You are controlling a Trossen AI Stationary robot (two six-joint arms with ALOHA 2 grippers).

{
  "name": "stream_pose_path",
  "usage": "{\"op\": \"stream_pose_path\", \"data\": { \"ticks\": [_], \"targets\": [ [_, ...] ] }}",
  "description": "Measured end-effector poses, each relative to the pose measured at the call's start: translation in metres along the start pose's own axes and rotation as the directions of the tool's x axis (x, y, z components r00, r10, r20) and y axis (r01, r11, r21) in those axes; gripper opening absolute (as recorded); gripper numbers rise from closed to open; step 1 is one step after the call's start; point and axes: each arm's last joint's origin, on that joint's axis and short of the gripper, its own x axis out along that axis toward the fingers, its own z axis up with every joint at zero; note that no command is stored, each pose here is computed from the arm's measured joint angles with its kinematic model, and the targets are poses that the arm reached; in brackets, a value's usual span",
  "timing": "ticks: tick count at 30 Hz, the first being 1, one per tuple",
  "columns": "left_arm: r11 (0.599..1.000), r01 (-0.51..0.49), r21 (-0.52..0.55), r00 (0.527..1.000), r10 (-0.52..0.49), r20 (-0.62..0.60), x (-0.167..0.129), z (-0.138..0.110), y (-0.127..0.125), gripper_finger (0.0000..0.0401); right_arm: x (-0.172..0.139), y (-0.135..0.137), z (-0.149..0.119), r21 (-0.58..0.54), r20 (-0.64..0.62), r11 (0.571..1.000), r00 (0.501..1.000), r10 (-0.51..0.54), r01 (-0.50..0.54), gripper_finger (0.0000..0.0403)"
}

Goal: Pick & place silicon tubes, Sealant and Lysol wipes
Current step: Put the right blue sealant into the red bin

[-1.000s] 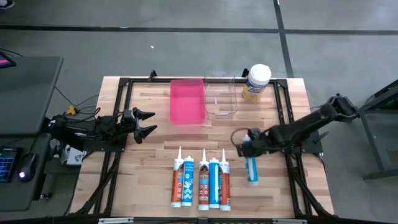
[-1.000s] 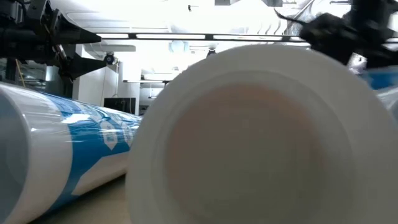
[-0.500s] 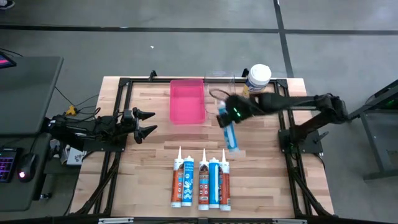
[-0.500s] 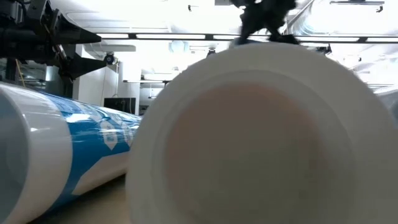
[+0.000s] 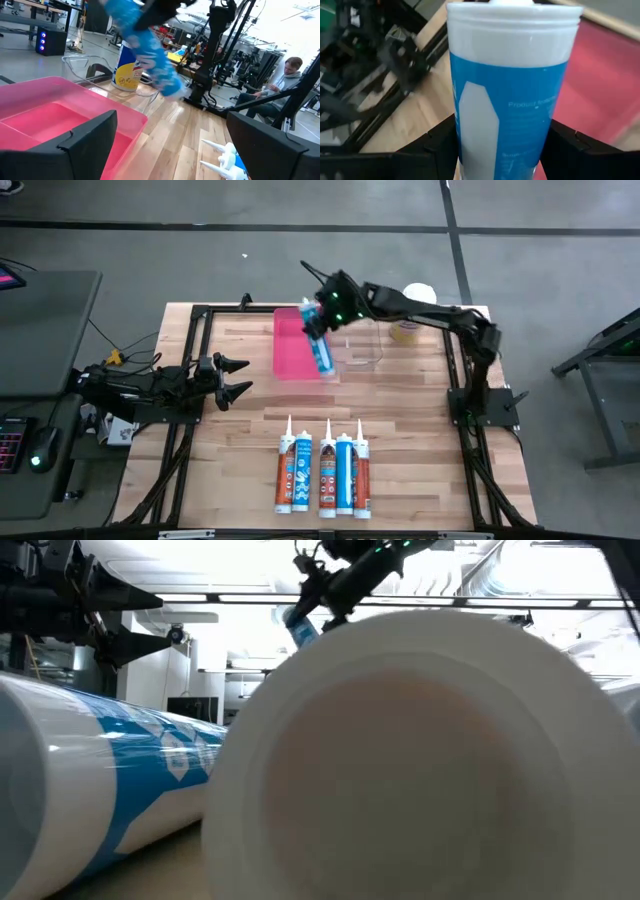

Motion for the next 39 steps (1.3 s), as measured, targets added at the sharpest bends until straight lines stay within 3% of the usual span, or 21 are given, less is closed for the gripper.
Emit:
{"op": "stream_pose_path", "data": {
  "ticks": [7,11,16,27,33,39],
  "targets": [
    [1.000,0.000,0.000,1.000,0.000,0.000,0.000,0.000,0.000,0.0370,0.042,-0.024,0.021,0.148,0.006,0.988,0.999,-0.046,0.045,0.0211],
    [1.000,0.000,0.000,1.000,0.000,0.000,0.000,0.000,0.000,0.0370,0.063,-0.040,0.017,0.274,-0.022,0.955,0.993,-0.113,0.115,0.0211],
    [1.000,0.000,0.000,1.000,0.000,0.000,0.000,0.000,0.000,0.0370,0.081,-0.058,0.007,0.355,-0.075,0.906,0.974,-0.216,0.228,0.0211],
    [1.000,0.001,0.000,1.000,-0.001,0.000,0.000,0.000,0.000,0.0370,0.084,-0.067,0.004,0.410,-0.086,0.857,0.948,-0.306,0.313,0.0212],
    [1.000,0.000,0.000,1.000,0.000,0.000,0.000,0.000,0.000,0.0370,0.084,-0.066,0.003,0.390,-0.098,0.872,0.955,-0.281,0.297,0.0296],
    [1.000,0.000,0.000,1.000,0.000,0.000,0.000,0.000,0.000,0.0370,0.084,-0.066,0.003,0.374,-0.110,0.884,0.960,-0.258,0.280,0.0307]
  ]
}}
